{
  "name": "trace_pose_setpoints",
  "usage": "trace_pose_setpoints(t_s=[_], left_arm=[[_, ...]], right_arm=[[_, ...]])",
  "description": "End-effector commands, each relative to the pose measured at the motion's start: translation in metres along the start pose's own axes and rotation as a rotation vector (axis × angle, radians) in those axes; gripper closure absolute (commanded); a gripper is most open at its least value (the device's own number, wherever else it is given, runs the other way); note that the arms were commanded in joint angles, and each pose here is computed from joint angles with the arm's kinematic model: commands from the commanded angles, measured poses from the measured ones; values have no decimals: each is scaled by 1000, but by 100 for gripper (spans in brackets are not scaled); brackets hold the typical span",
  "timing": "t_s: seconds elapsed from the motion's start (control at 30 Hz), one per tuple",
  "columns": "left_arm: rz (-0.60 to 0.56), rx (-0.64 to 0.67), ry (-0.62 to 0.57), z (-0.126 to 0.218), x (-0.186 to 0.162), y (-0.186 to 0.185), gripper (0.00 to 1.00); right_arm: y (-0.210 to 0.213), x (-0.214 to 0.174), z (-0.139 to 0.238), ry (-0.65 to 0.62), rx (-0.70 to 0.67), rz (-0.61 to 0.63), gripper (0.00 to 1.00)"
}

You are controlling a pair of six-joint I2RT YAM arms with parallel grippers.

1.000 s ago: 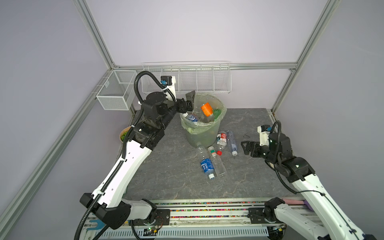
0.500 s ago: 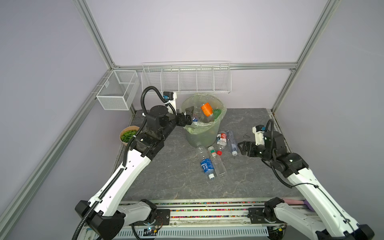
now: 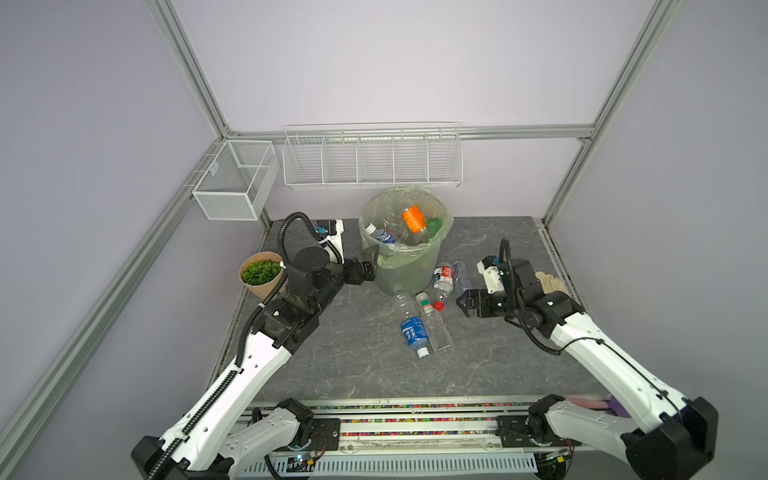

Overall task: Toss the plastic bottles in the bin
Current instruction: 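Withdraw the left gripper while lowering the right gripper toward the green-labelled clear bottle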

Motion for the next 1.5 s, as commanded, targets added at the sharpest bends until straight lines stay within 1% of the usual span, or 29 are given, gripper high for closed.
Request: trace_pose_setpoints(t_s=[0.0,0.33,0.57,0.77,0.87,1.07,1.1,1.27,1.47], left_arm=[[45,13,-3,7,-7,5,0],[84,62,37,20,-36,21,1],[110,85,49,26,-49,28,1],[121,104,60,32,-57,33,1],[124,116,65,36,-61,36,1],[119,142,87,37,-68,41,2],[124,133,65,44,-65,40,2],[120,142,68,46,-67,42,2],[117,148,70,46,-68,43,2]], right_arm=[[12,1,-8,56,10,73,9],[31,-14,-58,238,-30,155,1],[40,-22,-83,308,-97,199,0],[48,-26,-101,351,-132,231,3],[51,-30,-110,379,-147,244,6],[53,-35,-126,400,-179,239,10],[54,-35,-128,401,-188,240,11],[51,-40,-138,421,-244,235,17],[52,-48,-145,449,-278,243,20]])
Point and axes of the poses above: each gripper's point midway between its finger pads, its own z axis back along the fingers, its own y axis along the line the jaws close on, x = y × z, the point moved 9 cm from there along z, back along the fingers, and after that the axes turned 4 degrees about z, right-handed, at the moved point
